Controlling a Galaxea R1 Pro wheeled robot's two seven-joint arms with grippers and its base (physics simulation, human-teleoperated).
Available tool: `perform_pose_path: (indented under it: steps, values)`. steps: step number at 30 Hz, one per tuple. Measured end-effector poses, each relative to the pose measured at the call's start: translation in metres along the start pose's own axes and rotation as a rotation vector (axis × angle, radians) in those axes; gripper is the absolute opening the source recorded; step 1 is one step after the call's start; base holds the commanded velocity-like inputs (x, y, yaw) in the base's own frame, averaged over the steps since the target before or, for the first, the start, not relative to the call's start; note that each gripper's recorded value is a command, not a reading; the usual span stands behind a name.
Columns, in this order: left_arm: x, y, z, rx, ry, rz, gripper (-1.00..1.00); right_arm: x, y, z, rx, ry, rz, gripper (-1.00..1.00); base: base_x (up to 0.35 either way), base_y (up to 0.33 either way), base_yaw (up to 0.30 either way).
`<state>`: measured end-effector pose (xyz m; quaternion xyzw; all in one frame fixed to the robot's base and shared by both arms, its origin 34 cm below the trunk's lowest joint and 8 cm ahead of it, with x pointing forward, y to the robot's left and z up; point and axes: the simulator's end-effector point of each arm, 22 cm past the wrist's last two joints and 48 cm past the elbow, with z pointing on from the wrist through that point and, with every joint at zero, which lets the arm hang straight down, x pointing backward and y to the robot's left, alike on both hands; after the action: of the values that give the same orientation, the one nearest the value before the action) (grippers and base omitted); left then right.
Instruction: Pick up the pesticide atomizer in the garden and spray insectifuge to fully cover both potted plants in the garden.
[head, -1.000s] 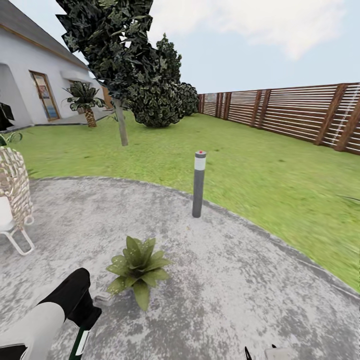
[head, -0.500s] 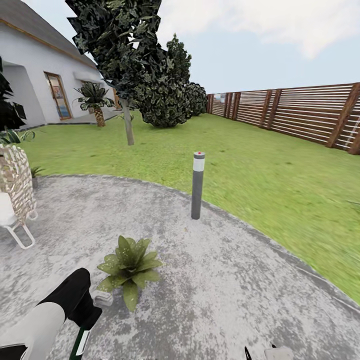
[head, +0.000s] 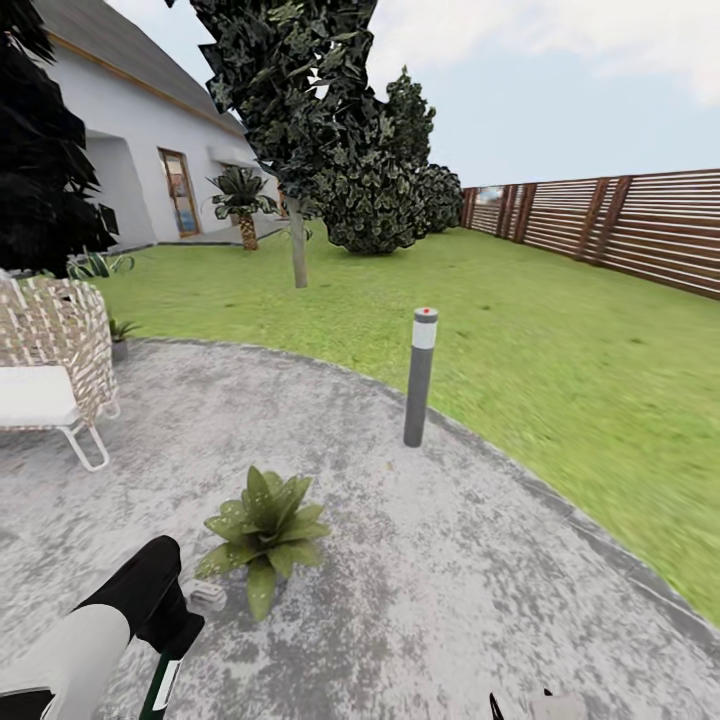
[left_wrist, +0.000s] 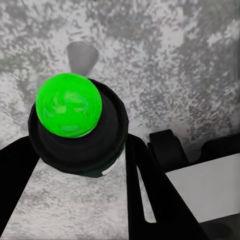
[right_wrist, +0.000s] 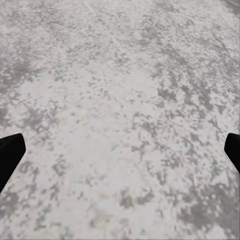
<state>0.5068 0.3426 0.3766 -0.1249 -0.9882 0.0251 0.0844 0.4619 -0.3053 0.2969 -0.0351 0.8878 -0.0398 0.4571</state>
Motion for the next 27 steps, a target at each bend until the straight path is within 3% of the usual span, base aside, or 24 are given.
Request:
perform_pose_path:
  steps: [5, 21, 27]
  values:
    - [-0.0003, 0.0000, 0.0001, 0.000, 0.000, 0.000, -1.00, 0.0001, 0.0000, 0.0001, 0.000, 0.000, 0.000, 1.00, 0.044, -0.287, 0.233]
    - [-0.0003, 0.0009, -0.0002, -0.003, -0.001, 0.002, -1.00, 0.0008, 0.0006, -0.0002, -0.003, 0.002, -0.001, 1.00, 0.001, -0.290, 0.026]
    - [-0.0030, 0.0008, -0.0024, -0.005, -0.005, 0.006, -1.00, 0.0008, 0.0019, -0.0002, -0.004, 0.002, 0.000, 1.00, 0.000, -0.053, 0.239]
